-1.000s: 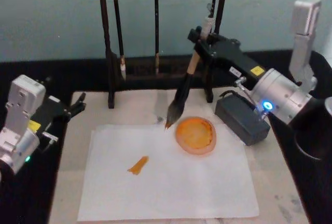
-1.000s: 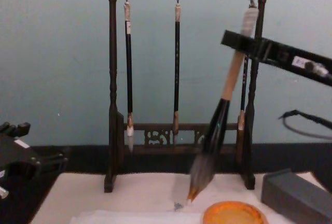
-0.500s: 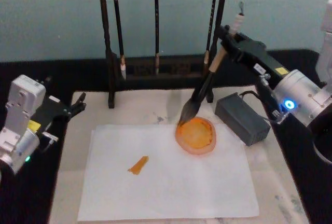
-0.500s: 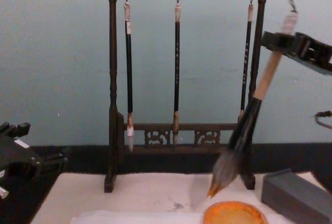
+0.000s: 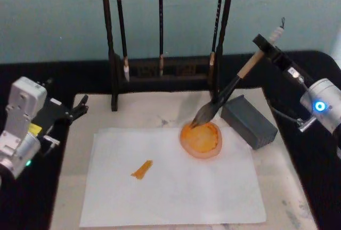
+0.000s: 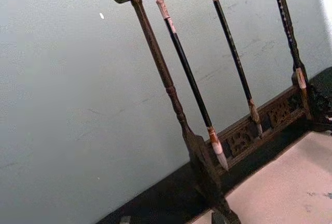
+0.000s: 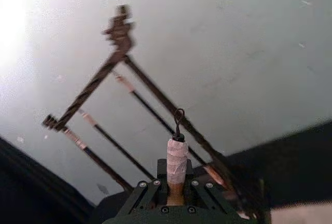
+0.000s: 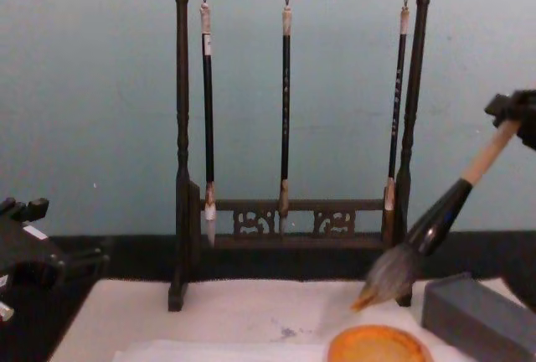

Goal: Pick up the brush from the inkstone, write on the paper, then place the brush back to its original position.

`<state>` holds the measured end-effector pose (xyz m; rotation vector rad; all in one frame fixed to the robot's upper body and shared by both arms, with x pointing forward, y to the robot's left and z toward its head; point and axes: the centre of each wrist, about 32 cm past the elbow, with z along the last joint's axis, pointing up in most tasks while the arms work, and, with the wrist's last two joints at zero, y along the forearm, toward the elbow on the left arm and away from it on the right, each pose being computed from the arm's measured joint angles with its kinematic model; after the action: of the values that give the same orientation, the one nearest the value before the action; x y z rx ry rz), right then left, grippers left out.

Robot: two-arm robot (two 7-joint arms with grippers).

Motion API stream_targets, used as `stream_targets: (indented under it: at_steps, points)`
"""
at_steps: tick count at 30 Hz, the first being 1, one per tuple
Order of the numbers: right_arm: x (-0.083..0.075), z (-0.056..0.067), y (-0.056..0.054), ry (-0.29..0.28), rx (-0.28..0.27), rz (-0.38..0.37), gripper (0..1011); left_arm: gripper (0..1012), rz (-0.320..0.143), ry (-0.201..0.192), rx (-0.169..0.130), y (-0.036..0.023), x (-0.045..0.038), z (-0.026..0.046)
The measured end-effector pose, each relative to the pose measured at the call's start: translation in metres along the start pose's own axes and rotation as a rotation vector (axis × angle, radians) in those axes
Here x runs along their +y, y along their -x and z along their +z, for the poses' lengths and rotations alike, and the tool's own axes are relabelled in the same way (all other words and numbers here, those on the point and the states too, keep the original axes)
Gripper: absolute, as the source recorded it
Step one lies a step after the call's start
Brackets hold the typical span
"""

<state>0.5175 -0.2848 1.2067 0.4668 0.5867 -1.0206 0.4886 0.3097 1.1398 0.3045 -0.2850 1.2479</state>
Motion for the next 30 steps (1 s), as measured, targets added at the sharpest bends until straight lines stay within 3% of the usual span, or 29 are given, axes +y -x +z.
stream_targets:
  at_steps: [9,13,22,30]
  points:
    - [-0.001,-0.001,-0.025,0.033,0.22,-0.118,156,1010,0.0,0.0,0.0,0.0,0.0,0.0]
    - [-0.001,-0.003,-0.031,0.045,0.274,-0.154,156,1010,0.0,0.0,0.0,0.0,0.0,0.0]
    - [0.001,-0.01,-0.04,0.06,0.363,-0.209,156,1010,0.0,0.0,0.0,0.0,0.0,0.0]
    - [0.004,-0.02,-0.039,0.045,0.349,-0.24,156,1010,0.0,0.0,0.0,0.0,0.0,0.0]
